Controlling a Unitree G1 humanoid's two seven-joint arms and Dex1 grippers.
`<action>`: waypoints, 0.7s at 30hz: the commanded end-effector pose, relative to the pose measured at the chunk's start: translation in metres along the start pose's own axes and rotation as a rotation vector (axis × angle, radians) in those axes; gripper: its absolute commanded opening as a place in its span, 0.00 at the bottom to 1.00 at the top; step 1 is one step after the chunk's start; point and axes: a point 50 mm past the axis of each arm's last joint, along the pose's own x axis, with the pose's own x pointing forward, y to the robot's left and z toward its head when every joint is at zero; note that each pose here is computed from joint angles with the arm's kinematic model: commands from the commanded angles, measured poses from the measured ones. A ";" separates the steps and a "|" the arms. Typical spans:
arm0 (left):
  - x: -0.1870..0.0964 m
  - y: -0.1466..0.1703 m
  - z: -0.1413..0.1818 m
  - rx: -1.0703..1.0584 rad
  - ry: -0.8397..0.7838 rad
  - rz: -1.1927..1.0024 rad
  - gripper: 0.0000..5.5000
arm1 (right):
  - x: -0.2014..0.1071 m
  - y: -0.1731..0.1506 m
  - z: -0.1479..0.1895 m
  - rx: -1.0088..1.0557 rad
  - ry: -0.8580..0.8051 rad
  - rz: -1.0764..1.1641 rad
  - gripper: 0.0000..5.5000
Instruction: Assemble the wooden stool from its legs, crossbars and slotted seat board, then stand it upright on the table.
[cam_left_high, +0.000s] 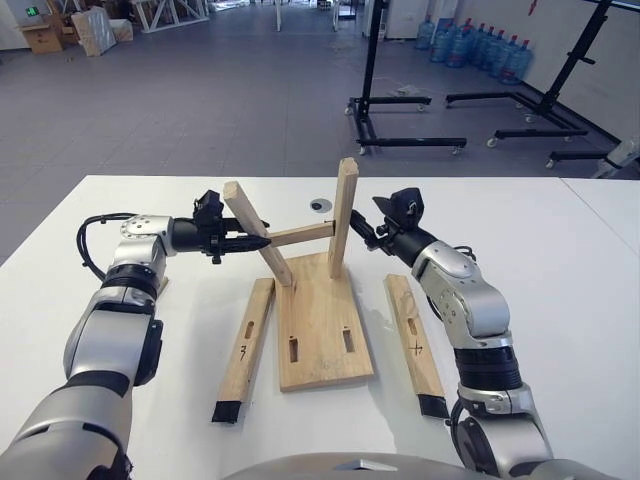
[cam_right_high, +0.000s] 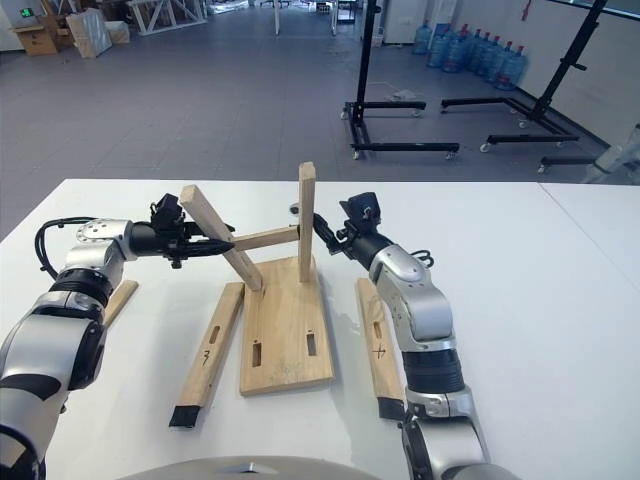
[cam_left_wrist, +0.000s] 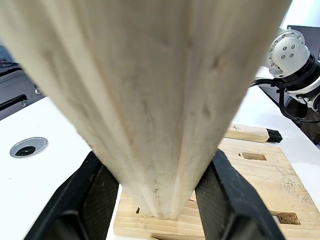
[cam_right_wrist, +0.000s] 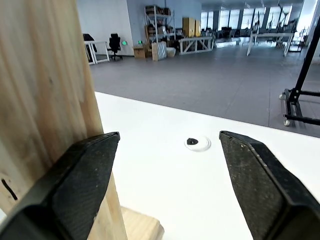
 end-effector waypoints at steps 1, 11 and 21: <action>0.067 -0.007 0.001 0.043 0.168 -0.240 0.37 | 0.017 0.079 -0.013 0.143 0.043 0.519 0.67; 0.085 -0.011 0.015 0.064 0.198 -0.334 0.37 | 0.024 0.093 -0.002 0.236 -0.046 0.695 0.67; 0.093 -0.012 0.024 0.088 0.203 -0.366 0.37 | 0.031 0.085 -0.011 0.116 -0.007 0.595 0.67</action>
